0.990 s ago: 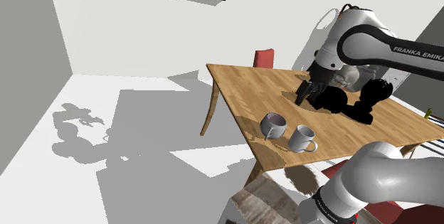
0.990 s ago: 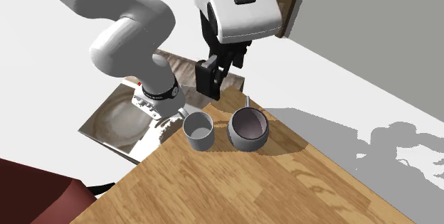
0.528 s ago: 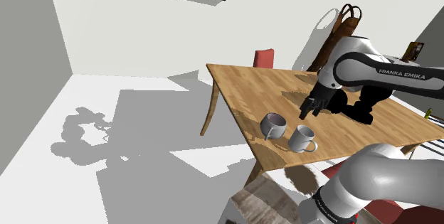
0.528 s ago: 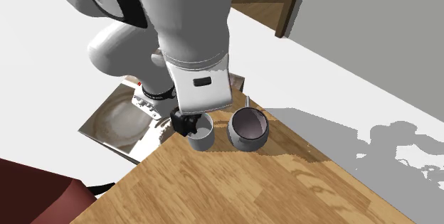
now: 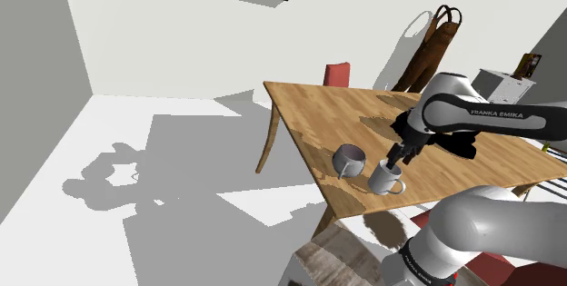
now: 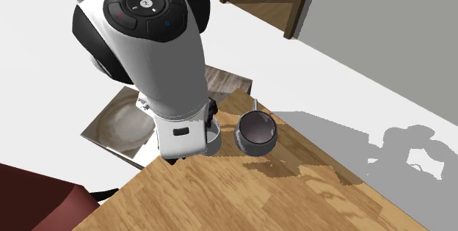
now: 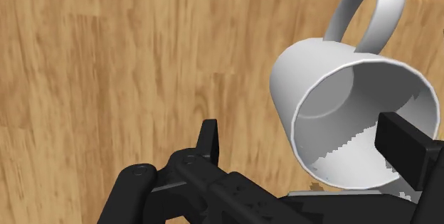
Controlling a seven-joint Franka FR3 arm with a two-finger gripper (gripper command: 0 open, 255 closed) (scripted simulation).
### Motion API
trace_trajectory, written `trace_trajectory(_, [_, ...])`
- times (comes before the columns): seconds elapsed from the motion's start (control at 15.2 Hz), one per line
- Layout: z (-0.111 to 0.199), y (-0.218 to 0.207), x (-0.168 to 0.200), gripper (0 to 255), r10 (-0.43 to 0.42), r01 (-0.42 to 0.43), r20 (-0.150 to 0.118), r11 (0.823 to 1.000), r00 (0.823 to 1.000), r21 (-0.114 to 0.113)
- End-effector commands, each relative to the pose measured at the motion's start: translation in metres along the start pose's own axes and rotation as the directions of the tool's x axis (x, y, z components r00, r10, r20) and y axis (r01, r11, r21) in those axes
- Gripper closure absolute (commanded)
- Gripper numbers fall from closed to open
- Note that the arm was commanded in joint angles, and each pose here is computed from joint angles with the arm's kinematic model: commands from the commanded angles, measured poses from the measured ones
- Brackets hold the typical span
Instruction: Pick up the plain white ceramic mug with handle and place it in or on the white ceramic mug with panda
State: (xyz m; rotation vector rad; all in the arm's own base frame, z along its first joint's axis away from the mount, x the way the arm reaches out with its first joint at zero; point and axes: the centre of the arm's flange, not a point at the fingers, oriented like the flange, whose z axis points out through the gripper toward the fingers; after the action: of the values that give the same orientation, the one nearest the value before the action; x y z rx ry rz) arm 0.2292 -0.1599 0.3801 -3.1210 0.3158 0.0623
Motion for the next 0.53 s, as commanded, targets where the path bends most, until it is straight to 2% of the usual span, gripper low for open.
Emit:
trace_trajectory(0.0, [0.011,0.001,0.0,0,0.0,0.0,-0.001,1.0,1.0,0.0])
trace_trajectory(0.26, [0.03,0.001,0.0,0,0.0,0.0,-0.001,1.0,1.0,0.0])
trace_trajectory(0.46, [0.03,0.001,0.0,0,0.0,0.0,-0.001,1.0,1.0,0.0])
